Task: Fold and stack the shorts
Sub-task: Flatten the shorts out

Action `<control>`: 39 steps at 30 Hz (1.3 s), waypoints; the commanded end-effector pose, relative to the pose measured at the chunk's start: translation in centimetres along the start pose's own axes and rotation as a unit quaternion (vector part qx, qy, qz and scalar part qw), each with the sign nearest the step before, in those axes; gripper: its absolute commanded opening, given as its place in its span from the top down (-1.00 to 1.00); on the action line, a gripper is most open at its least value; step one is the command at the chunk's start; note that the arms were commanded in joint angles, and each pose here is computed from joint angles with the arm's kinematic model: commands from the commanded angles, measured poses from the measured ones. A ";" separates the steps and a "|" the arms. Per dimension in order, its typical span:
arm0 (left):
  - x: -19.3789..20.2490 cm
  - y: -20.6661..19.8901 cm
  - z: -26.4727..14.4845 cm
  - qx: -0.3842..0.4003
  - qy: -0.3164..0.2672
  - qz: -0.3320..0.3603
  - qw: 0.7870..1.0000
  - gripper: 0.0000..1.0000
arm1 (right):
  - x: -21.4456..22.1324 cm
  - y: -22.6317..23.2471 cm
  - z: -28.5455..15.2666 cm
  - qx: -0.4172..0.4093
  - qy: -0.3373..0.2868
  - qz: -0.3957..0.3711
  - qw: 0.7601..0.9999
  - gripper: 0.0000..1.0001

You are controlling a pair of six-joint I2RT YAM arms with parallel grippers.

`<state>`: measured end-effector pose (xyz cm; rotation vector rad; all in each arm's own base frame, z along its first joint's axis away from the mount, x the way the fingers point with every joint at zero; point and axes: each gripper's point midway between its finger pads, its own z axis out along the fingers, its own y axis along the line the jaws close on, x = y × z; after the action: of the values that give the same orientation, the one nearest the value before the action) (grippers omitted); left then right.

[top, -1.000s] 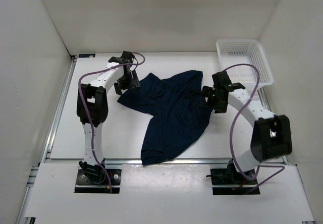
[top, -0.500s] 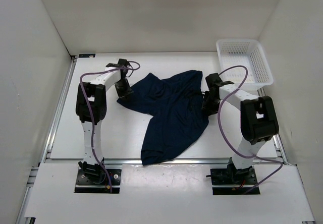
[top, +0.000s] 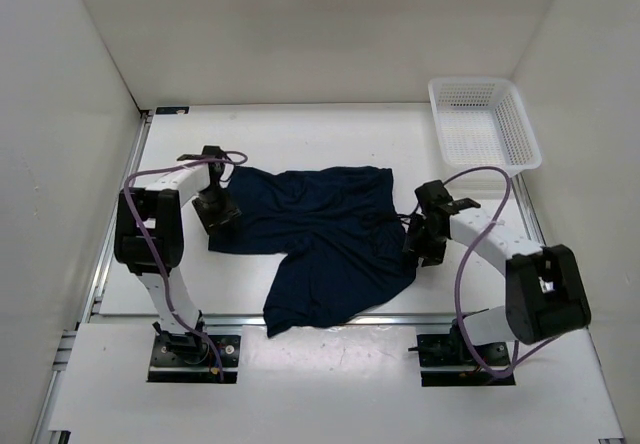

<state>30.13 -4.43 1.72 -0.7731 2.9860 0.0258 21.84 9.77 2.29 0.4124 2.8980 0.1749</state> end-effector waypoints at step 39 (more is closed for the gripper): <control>-20.6 -9.3 -1.5 0.080 -0.119 0.029 0.989 0.80 | -26.2 13.8 3.0 -0.033 -0.099 -0.053 0.993 0.99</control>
<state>51.79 -5.60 1.92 -0.5437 2.8307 -0.1314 49.79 16.02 3.45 0.2241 2.7592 0.1803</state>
